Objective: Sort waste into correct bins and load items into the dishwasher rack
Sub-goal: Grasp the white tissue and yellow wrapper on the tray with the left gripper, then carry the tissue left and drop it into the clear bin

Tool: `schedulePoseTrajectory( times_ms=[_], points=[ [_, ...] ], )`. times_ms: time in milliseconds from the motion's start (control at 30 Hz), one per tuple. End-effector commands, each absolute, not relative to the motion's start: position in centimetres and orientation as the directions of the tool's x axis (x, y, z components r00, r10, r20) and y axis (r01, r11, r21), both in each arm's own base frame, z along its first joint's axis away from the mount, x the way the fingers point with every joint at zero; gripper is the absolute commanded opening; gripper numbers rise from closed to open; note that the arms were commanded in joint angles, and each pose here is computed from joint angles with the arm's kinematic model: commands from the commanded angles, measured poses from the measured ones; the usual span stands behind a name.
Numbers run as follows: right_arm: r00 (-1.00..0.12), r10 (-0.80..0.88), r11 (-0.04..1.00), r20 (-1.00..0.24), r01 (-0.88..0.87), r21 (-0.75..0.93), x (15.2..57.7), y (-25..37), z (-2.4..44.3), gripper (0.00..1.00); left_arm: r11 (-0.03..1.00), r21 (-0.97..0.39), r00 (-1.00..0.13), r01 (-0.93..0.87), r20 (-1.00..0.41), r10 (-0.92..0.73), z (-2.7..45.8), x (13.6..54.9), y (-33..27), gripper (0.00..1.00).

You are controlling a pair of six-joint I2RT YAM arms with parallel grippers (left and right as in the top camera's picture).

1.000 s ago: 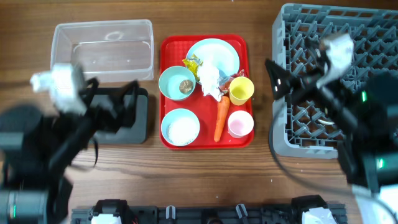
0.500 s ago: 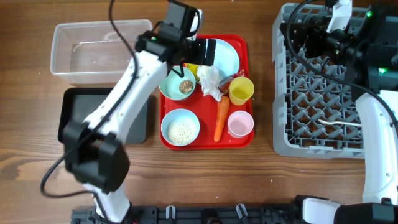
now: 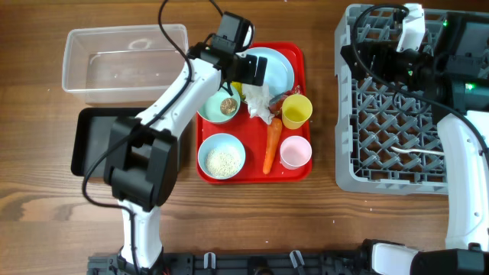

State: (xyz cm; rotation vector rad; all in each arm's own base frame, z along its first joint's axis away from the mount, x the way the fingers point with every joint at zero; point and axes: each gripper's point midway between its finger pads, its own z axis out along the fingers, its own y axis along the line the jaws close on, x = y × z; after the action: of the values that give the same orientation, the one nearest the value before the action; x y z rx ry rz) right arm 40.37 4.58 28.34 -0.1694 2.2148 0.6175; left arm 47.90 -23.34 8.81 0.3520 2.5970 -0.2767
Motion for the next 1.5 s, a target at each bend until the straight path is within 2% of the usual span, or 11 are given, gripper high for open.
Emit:
schedulePoseTrajectory(
  times_ms=[0, 233, 333, 400, 633, 700, 833, 1033, 1167, 1300, 1467],
  points=[
    [-0.649, 0.066, 0.878, -0.758, -0.324, 0.353, 40.1, 4.3, 29.1, 1.0, 0.946, -0.094, -0.847, 0.309, -0.479, 0.229, 6.5, 48.3, -22.9, 1.0],
    [-0.684, 0.071, 0.875, -0.726, -0.306, 0.374, 39.4, 4.4, 28.3, 0.99, 0.946, -0.087, -0.868, 0.313, -0.43, 0.247, 3.3, 47.8, -23.1, 0.96],
    [-0.695, 0.074, 0.874, -0.716, -0.3, 0.382, 39.2, 4.5, 28.1, 0.98, 0.946, -0.084, -0.876, 0.313, -0.411, 0.253, 1.6, 47.8, -23.3, 0.86],
    [-0.697, 0.074, 0.874, -0.713, -0.299, 0.383, 39.2, 4.5, 28.1, 0.96, 0.946, -0.083, -0.88, 0.312, -0.401, 0.255, 0.7, 47.8, -23.3, 0.66],
    [-0.698, 0.074, 0.874, -0.712, -0.298, 0.384, 39.1, 4.5, 28.0, 0.94, 0.946, -0.086, -0.871, 0.313, -0.423, 0.25, 0.8, 48.3, -23.5, 0.13],
    [-0.699, 0.074, 0.874, -0.711, -0.298, 0.384, 39.1, 4.5, 28.0, 0.93, 0.945, -0.088, -0.869, 0.314, -0.428, 0.249, 1.0, 48.4, -23.6, 0.04],
    [-0.701, 0.075, 0.874, -0.709, -0.296, 0.385, 39.1, 4.5, 28.0, 0.93, 0.942, -0.106, -0.851, 0.319, -0.469, 0.235, 3.6, 48.7, -23.9, 0.04],
    [-0.704, 0.076, 0.874, -0.706, -0.295, 0.387, 39.0, 4.5, 27.9, 0.92, 0.949, -0.183, -0.772, 0.255, -0.63, 0.086, 15.7, 49.4, -22.4, 0.04],
    [-0.707, 0.076, 0.873, -0.703, -0.293, 0.389, 38.9, 4.5, 27.8, 0.92, 0.975, -0.163, -0.715, 0.153, -0.699, -0.005, 22.3, 49.2, -16.4, 0.04],
    [-0.716, 0.078, 0.872, -0.693, -0.288, 0.395, 38.7, 4.6, 27.6, 0.91, 0.994, -0.086, -0.725, -0.064, -0.68, -0.105, 22.5, 49.5, -7.0, 0.04],
    [-0.717, 0.078, 0.872, -0.693, -0.287, 0.396, 38.7, 4.5, 27.6, 0.89, 0.962, -0.066, -0.764, -0.265, -0.594, -0.251, 17.3, 50.3, 2.6, 0.04]
  ],
)
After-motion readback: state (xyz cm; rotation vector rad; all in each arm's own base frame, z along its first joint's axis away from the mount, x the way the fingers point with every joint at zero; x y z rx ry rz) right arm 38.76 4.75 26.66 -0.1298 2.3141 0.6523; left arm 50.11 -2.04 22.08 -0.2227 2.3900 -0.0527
